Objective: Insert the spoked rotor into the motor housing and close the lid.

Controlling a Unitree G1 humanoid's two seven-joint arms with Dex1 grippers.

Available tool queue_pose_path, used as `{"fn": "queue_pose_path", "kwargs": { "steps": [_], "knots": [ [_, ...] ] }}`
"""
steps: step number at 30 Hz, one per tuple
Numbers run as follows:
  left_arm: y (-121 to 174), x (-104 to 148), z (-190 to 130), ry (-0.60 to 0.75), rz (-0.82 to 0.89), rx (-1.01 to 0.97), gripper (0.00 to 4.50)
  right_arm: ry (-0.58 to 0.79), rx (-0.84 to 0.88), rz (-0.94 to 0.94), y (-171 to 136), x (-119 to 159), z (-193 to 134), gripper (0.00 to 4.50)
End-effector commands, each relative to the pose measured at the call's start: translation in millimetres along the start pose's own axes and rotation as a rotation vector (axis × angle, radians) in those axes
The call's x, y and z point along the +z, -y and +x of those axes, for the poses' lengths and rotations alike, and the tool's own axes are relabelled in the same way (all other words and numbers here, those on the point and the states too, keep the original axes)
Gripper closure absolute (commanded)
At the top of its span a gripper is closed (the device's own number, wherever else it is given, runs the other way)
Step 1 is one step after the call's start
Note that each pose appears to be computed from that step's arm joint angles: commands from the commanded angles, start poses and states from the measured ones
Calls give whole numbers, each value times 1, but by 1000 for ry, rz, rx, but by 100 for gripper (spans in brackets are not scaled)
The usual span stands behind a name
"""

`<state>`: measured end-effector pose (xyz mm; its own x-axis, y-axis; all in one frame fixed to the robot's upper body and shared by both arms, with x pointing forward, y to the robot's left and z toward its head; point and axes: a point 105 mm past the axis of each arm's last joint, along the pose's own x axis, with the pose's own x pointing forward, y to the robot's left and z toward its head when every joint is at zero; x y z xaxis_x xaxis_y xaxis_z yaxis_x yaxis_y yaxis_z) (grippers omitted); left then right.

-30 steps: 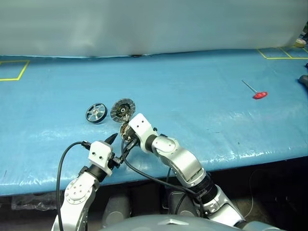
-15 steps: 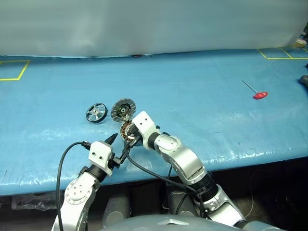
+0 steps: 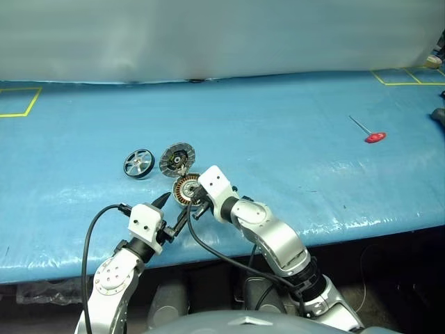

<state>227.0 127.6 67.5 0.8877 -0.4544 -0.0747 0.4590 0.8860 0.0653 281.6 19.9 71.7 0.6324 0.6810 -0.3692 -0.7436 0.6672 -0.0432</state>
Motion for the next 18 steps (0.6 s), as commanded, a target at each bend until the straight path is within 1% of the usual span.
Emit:
{"fn": "queue_pose_path", "kwargs": {
  "steps": [1,6,9,18],
  "knots": [
    [3,10,1,46,1,-16,129,83,2,8,0,19,-7,448],
    [3,10,1,44,3,-17,129,142,-33,15,10,32,-9,448],
    [3,10,1,44,3,-19,129,160,-35,15,11,36,-6,448],
    [2,11,1,44,3,-18,129,165,-14,23,4,36,9,448]
  ]
}}
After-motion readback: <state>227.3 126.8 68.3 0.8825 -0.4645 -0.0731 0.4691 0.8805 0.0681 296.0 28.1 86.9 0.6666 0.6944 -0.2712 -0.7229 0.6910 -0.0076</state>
